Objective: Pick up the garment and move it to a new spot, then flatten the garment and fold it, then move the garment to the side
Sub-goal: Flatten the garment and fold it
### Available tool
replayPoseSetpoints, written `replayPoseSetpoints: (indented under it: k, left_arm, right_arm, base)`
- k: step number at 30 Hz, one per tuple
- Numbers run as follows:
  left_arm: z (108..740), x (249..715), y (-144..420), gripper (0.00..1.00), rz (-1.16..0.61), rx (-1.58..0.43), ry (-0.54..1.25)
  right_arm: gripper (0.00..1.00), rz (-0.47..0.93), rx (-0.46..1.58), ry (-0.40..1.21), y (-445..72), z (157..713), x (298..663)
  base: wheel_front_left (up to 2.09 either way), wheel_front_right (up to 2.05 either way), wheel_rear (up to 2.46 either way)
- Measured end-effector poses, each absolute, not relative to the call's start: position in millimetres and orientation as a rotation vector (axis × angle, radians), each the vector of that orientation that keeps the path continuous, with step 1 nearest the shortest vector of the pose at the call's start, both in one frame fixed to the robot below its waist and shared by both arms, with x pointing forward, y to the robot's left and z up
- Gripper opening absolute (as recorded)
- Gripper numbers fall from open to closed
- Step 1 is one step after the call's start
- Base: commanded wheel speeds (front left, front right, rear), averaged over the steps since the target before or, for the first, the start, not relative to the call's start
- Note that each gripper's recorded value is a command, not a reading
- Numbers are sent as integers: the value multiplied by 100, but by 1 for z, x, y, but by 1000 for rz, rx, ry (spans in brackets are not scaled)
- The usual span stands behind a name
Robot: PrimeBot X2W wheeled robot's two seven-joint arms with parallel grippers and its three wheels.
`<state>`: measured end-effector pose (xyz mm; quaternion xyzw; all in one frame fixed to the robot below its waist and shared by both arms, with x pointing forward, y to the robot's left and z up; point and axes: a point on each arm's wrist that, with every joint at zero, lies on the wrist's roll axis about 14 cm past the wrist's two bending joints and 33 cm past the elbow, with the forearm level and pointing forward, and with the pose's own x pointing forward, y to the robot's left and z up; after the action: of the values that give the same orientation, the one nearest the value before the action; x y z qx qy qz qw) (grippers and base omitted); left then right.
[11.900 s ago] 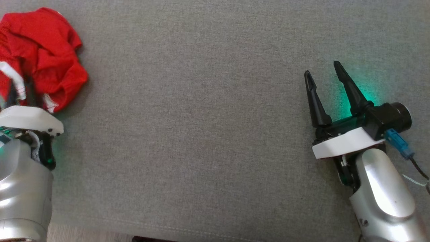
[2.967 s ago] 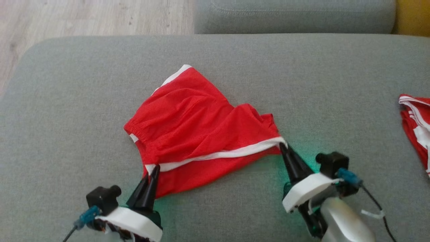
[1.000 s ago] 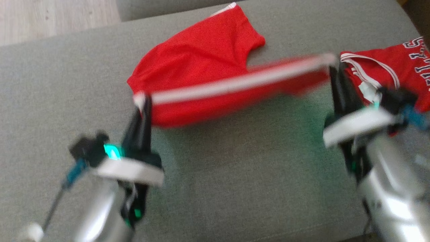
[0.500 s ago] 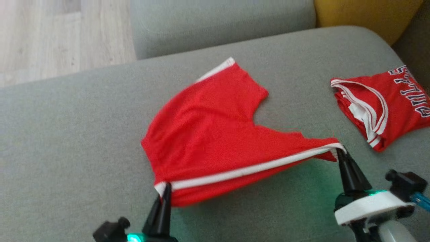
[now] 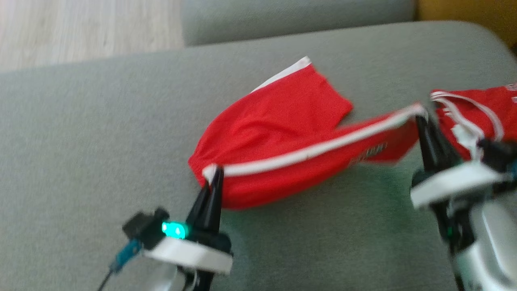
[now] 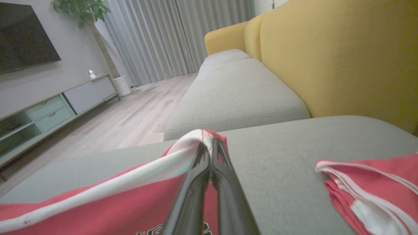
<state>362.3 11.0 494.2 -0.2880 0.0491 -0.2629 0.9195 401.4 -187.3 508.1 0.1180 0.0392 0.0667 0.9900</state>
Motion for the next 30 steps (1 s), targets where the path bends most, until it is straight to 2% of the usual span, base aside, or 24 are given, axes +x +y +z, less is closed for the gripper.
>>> replayPoseSetpoints:
  k: [7, 18, 24, 30]
  left_arm:
    - [493, 407, 20, 0, -485, -643, 98]
    - [471, 459, 36, 0, -409, -688, 135]
    - [467, 482, 29, 0, -438, -671, 139]
    - [449, 493, 44, 0, -379, -682, 166]
  right_arm:
    - [0, 219, 129, 133, -161, 503, 476]
    - [0, 308, 9, 267, -123, 453, 556]
    - [0, 322, -24, 290, -114, 433, 586]
    - [0, 320, -43, 303, -113, 415, 600]
  base:
    - [0, 0, 0]
    - [0, 0, 0]
    - [0, 0, 0]
    - [0, 0, 0]
